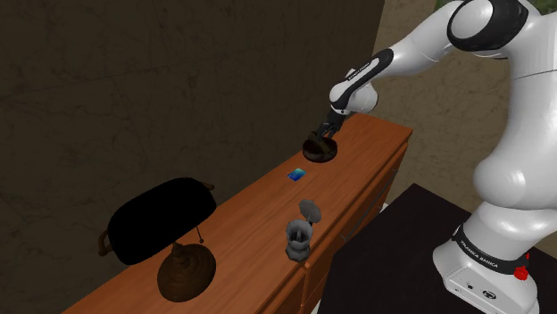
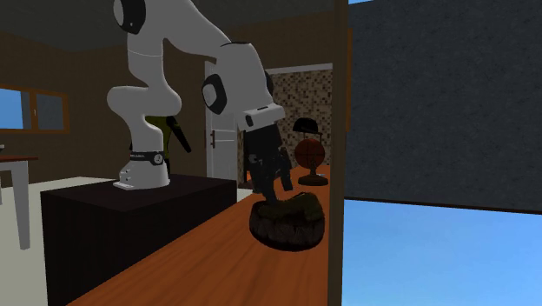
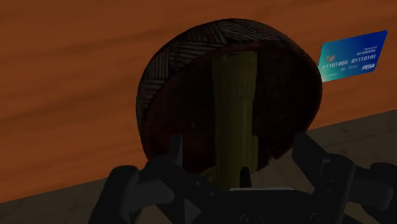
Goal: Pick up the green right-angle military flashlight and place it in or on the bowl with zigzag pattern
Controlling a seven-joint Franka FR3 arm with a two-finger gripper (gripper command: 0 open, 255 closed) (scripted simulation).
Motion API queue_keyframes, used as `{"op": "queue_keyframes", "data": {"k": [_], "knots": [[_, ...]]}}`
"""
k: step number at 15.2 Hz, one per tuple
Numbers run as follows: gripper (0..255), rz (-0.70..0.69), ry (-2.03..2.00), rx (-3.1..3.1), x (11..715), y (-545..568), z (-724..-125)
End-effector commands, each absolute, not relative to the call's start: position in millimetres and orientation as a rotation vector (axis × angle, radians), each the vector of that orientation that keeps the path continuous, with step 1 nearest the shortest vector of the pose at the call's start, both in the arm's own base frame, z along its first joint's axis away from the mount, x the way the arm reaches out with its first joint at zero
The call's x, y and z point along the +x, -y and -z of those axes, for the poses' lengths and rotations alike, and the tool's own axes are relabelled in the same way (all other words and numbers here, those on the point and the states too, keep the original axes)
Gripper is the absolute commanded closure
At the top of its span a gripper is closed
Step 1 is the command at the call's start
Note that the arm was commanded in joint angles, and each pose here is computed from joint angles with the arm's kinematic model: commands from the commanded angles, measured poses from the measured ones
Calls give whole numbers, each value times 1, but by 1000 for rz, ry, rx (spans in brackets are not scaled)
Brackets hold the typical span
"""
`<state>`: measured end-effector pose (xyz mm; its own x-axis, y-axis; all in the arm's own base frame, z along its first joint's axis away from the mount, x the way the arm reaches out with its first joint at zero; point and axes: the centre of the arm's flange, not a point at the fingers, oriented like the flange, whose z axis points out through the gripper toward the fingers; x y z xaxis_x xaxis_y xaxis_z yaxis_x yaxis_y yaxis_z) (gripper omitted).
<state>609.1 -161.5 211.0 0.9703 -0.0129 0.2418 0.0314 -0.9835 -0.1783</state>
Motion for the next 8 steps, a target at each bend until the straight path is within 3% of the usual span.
{"op": "queue_keyframes", "data": {"k": [1,8], "knots": [[0,361,14,-2937,609,161,-211],[0,361,14,-2937,596,170,-257]]}}
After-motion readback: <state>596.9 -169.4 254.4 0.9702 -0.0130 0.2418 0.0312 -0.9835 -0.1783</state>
